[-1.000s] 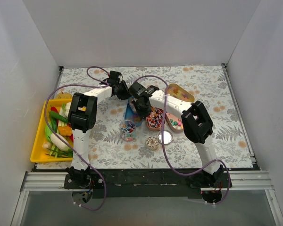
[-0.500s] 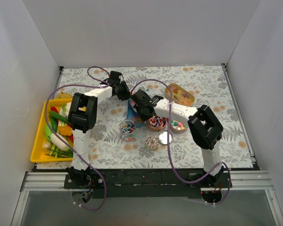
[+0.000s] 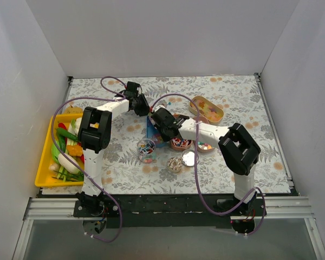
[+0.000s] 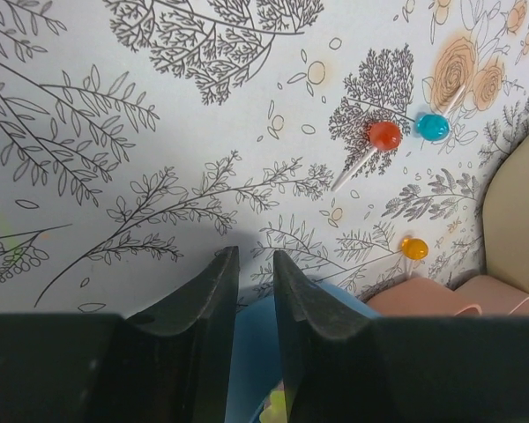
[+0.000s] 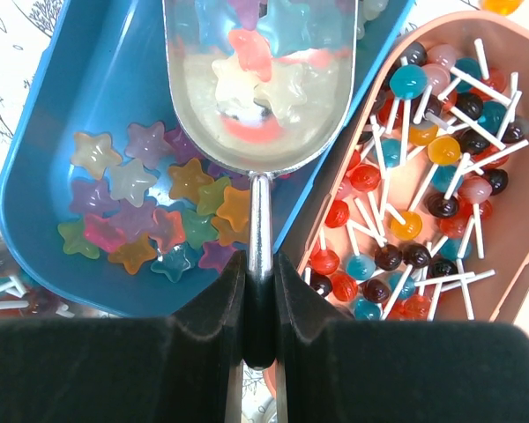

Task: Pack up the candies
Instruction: Scoop the fake candies from the storage box.

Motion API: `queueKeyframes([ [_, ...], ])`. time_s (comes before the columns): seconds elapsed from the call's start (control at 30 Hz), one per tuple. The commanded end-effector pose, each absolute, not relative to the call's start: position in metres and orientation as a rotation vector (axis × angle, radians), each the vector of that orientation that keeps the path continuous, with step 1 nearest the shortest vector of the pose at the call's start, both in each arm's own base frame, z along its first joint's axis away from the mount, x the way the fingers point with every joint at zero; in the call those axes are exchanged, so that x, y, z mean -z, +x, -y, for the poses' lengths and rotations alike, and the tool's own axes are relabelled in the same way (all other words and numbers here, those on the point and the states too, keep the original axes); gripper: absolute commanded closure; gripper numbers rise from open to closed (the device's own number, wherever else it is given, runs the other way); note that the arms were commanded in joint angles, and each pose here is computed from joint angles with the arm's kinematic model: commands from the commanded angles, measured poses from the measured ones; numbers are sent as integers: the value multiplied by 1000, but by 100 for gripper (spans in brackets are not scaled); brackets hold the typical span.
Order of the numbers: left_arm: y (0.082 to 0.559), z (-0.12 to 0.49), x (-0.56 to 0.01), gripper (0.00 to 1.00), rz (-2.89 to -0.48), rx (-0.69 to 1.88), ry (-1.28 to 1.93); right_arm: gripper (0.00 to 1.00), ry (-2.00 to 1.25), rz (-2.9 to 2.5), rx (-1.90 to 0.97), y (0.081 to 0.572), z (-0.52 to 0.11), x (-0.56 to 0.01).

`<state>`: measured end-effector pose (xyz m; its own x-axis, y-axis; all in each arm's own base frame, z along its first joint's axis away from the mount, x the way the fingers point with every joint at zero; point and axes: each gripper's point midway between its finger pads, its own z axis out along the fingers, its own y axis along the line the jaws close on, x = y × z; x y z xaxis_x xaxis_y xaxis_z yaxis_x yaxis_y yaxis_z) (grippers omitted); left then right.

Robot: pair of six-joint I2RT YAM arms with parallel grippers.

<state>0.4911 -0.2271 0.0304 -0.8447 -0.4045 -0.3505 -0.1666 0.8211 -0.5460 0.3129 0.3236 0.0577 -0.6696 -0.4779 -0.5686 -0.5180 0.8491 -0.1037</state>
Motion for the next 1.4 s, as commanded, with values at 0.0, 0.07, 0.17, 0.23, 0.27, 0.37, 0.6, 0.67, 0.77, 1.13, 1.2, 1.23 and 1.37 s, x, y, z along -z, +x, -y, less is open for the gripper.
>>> queueKeyframes([
  [0.0,470,235,-47,77,-2590,702,-365,99,-749,-2396,-74,307,-319,-67],
  [0.07,470,236,-49,77,-2589,702,-363,99,-749,-2389,-76,305,-317,-74],
  [0.17,471,235,-49,77,-2586,701,-366,99,-754,-2381,-90,300,-316,-83],
  [0.23,472,234,-49,77,-2586,700,-367,99,-759,-2382,-92,296,-313,-86],
  [0.27,471,234,-49,77,-2587,700,-369,99,-762,-2382,-94,294,-313,-87],
  [0.37,472,233,-49,77,-2585,700,-368,99,-766,-2377,-107,286,-310,-92],
  [0.6,472,231,-51,77,-2582,695,-371,99,-740,-2353,-122,281,-308,-107],
  [0.67,471,231,-52,78,-2581,697,-368,99,-739,-2348,-127,279,-308,-110],
  [0.77,470,230,-54,78,-2579,695,-370,99,-750,-2341,-125,272,-306,-116],
  [1.13,475,207,-77,70,-2530,641,-386,99,-728,-2324,-173,234,-289,-161],
  [1.2,476,198,-88,65,-2506,625,-392,99,-735,-2320,-191,223,-286,-169],
  [1.23,476,195,-94,61,-2496,616,-391,99,-726,-2323,-203,219,-287,-172],
  [1.37,473,180,-118,39,-2453,561,-378,99,-763,-2318,-231,194,-288,-183],
])
